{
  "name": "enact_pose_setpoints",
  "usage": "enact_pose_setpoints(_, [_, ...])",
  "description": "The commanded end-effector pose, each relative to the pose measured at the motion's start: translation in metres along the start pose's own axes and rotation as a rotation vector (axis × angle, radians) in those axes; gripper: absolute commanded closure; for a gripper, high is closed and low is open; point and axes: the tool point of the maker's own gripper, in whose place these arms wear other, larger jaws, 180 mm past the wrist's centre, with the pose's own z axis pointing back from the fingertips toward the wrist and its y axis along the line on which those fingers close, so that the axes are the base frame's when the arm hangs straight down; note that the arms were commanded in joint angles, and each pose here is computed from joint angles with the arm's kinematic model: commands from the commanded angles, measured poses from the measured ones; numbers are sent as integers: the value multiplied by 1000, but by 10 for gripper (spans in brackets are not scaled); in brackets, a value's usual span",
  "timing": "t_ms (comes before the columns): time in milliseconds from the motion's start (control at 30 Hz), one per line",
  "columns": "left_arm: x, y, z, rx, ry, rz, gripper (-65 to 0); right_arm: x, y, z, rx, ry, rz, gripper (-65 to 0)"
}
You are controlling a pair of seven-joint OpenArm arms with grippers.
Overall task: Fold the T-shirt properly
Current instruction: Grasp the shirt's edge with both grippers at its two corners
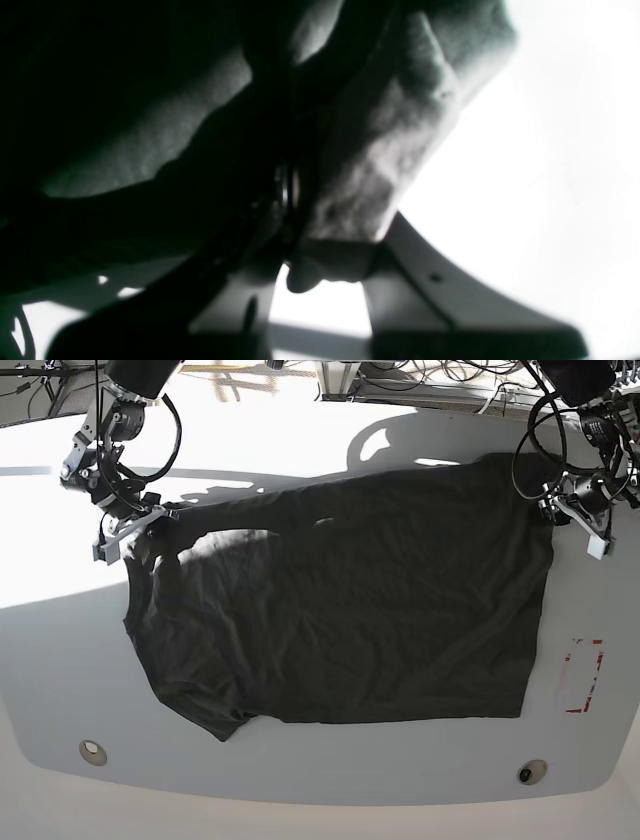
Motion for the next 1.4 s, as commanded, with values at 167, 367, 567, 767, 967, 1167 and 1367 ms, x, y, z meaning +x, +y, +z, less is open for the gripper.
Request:
enact_pose_setpoints(167, [-4, 3, 10, 20, 3, -33, -312, 13, -2, 5, -7, -32, 23, -21])
enact_pose_setpoints(367, [-19, 6, 14, 31, 36, -32, -311, 12, -2, 6, -6, -31, 22, -21])
enact_pose_setpoints(567, [-25, 8, 15, 36, 57, -35, -311, 13, -1, 5, -5, -32, 24, -21])
enact_pose_setpoints(767, [-39, 16, 22, 57, 129, -43, -311, 14, -1, 6, -3, -34, 24, -21])
enact_pose_setpoints(967, [-51, 9, 16, 35, 198, -67, -306, 13, -1, 6, -4, -33, 24, -21])
enact_pose_setpoints(1167, [-58, -8, 4, -8, 239, -104, -175, 13, 0, 5, 0, -32, 21, -21])
enact_pose_setpoints(1367, [-60, -32, -12, -69, 280, -170, -28, 13, 0, 5, 0, -32, 21, -21])
